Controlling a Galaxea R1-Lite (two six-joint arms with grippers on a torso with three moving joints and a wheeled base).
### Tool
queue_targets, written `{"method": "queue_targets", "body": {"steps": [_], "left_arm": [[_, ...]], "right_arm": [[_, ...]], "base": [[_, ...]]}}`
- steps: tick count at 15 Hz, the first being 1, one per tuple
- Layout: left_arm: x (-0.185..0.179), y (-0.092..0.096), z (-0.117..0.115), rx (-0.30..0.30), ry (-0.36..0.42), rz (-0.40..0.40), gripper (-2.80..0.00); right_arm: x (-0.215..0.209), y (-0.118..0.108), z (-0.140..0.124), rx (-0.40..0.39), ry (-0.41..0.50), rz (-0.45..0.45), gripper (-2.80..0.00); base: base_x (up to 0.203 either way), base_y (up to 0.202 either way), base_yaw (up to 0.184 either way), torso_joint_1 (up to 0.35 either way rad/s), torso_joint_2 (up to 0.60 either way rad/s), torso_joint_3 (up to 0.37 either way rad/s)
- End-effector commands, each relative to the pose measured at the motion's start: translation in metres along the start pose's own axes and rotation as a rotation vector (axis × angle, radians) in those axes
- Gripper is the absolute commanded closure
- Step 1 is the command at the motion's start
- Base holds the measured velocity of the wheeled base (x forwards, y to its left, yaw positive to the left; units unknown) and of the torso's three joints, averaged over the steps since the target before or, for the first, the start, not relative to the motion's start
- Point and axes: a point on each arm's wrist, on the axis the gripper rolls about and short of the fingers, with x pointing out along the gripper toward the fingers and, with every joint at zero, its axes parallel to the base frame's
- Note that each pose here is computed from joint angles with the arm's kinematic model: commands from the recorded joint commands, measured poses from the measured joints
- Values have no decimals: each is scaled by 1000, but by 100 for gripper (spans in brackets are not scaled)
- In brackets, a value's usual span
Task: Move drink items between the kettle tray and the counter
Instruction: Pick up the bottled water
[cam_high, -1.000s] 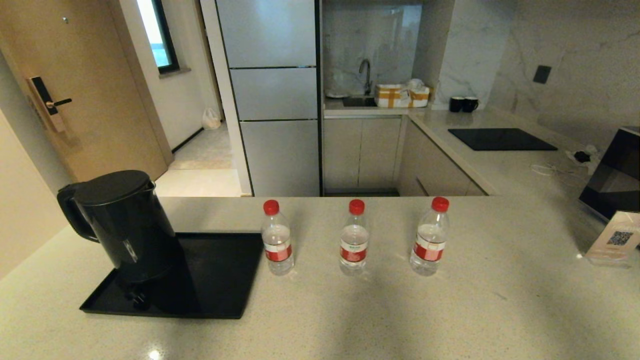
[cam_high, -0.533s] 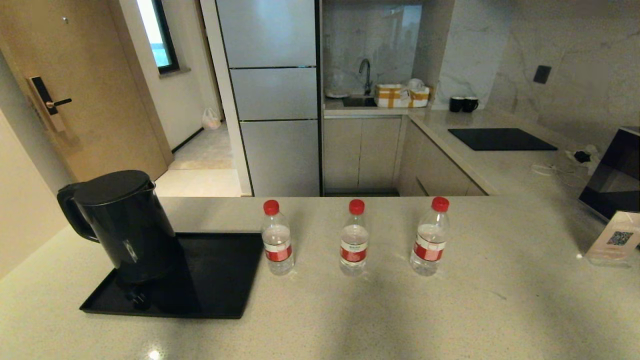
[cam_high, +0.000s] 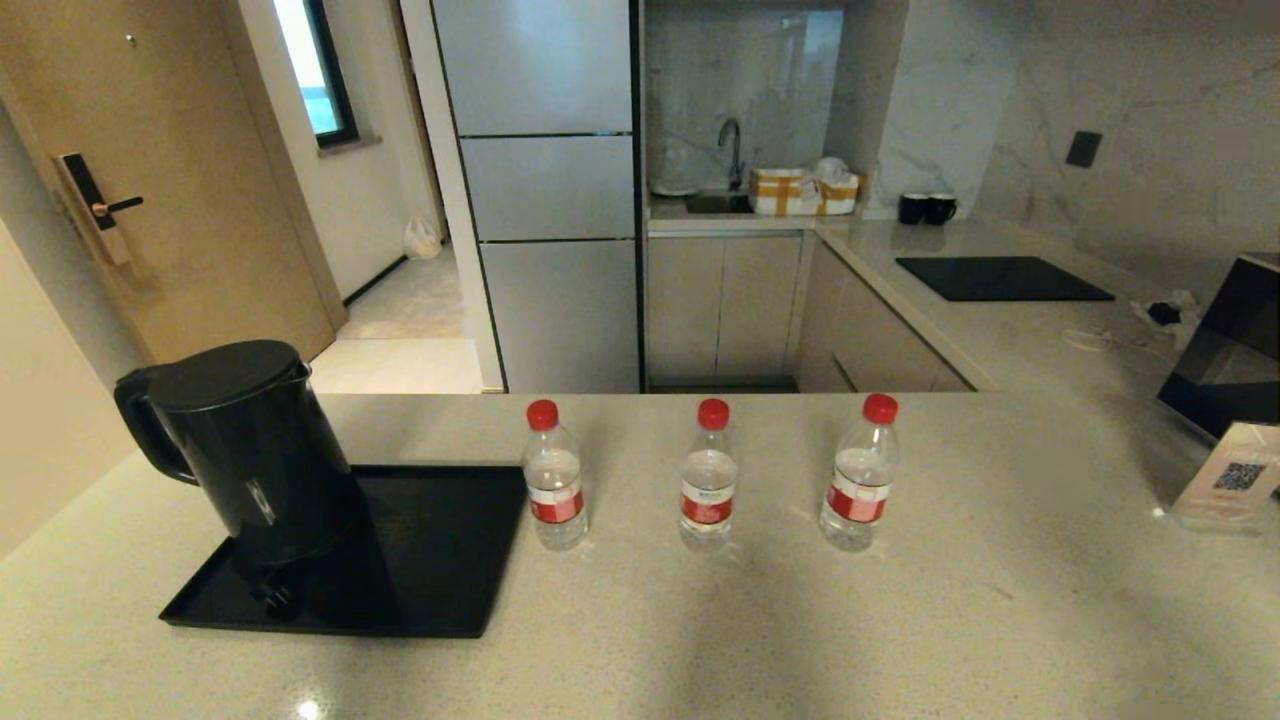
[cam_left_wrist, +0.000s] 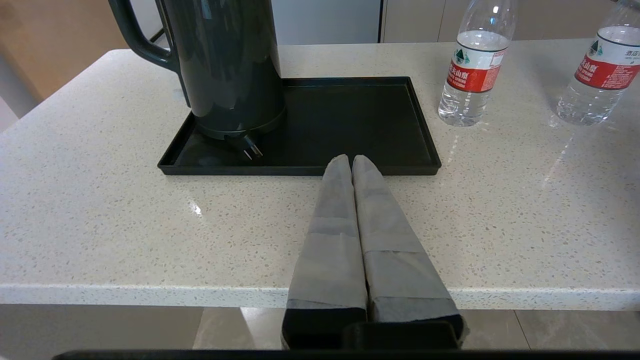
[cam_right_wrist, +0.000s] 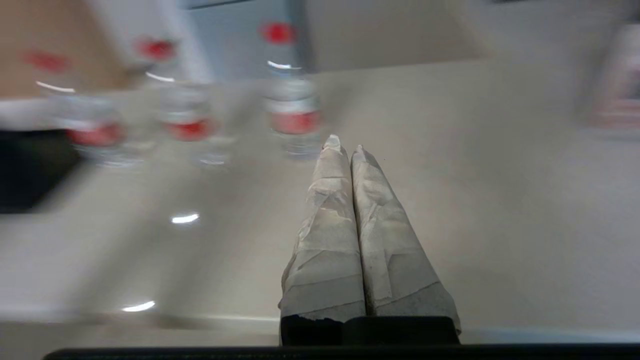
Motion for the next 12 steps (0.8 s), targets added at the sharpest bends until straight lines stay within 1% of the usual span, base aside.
{"method": "queue_targets", "body": {"steps": [1,3,5,6,8,9,10,12], "left_arm": [[0,0,0,0,0,0,0],[0,0,0,0,-2,0,0],[0,0,0,0,-3,0,0],[0,0,0,0,0,0,0],[0,0,0,0,-2,0,0],[0,0,0,0,0,0,0],[0,0,0,0,-1,0,0],[0,0,0,0,-1,0,0]], "right_arm": [[24,1,25,73,185,43,0],[53,1,35,111,352,73,0],[90,1,41,140,483,151,0],[112,1,39,146,546,187,0],[158,0,26,143,660,241,0],[182,-2,17,134,698,264,0],[204,-3,9,122,708,284,0],[251,-5,-9,88,681,320,0]], "base": [[0,0,0,0,0,0],[0,0,0,0,0,0],[0,0,0,0,0,0],[0,0,0,0,0,0],[0,0,0,0,0,0],[0,0,0,0,0,0],[0,0,0,0,0,0],[0,0,0,0,0,0]]}}
